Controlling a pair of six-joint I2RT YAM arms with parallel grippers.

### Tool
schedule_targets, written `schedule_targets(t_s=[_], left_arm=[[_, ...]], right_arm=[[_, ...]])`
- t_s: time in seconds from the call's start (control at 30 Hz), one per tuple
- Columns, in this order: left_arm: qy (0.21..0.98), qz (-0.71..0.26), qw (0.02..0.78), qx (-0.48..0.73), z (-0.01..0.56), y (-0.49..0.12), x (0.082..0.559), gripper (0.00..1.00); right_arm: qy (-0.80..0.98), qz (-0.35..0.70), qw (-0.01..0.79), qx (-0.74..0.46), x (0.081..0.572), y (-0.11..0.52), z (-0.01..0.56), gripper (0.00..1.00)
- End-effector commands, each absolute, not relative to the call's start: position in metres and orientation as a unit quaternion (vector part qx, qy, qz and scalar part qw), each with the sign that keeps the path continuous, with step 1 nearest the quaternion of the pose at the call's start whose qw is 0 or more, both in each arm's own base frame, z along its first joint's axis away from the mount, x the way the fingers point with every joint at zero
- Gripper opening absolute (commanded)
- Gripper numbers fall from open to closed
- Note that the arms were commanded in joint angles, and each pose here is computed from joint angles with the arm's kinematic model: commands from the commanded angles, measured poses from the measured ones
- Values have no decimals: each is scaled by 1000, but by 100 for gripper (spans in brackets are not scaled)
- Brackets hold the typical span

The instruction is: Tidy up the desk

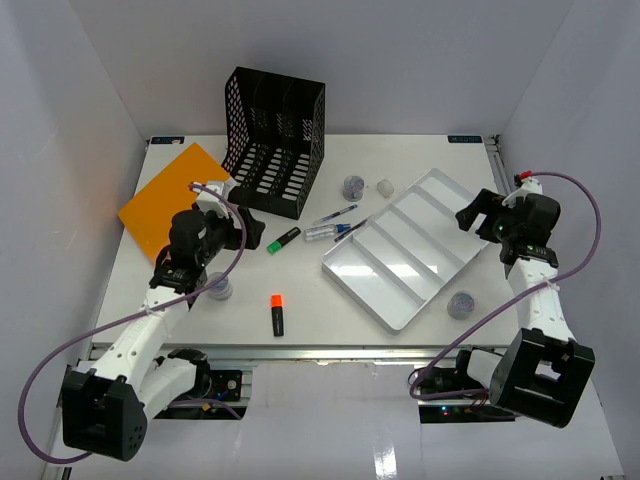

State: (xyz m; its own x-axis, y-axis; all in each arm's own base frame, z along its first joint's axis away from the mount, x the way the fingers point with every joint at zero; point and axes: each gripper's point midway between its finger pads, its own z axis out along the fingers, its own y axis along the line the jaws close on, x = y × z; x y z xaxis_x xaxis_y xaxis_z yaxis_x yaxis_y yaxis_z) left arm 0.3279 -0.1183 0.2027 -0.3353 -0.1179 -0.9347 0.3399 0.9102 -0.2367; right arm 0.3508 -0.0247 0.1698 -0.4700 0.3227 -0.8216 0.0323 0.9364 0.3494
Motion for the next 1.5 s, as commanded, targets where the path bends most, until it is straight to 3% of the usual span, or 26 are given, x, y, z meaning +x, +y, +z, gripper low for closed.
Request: schedule_targets(t_s=[0.0,0.17,0.47,0.6,0.9,1.23,1.47], left_arm=[[786,-160,591,85,207,-109,341,98],[802,-128,579,77,196,-100,350,98],[831,-45,550,68,194,-82,396,98],[840,4,537,74,193,-73,422,98],[839,155,512,103,171,-49,457,85],[794,272,526,137,151,-25,451,85],[758,333,545,129,136,-17,474,87]], right_arm=[[816,161,555,30,357,-13,212,90],[753,295,543,-227,311,61,210,90],[677,344,534,-372,271,95,215,90],[659,341,553,-379,266,99,222,90],[658,344,553,-377,264,100,224,90],[653,354,551,-380,262,103,223,90],[654,354,549,-381,262,104,221,90]])
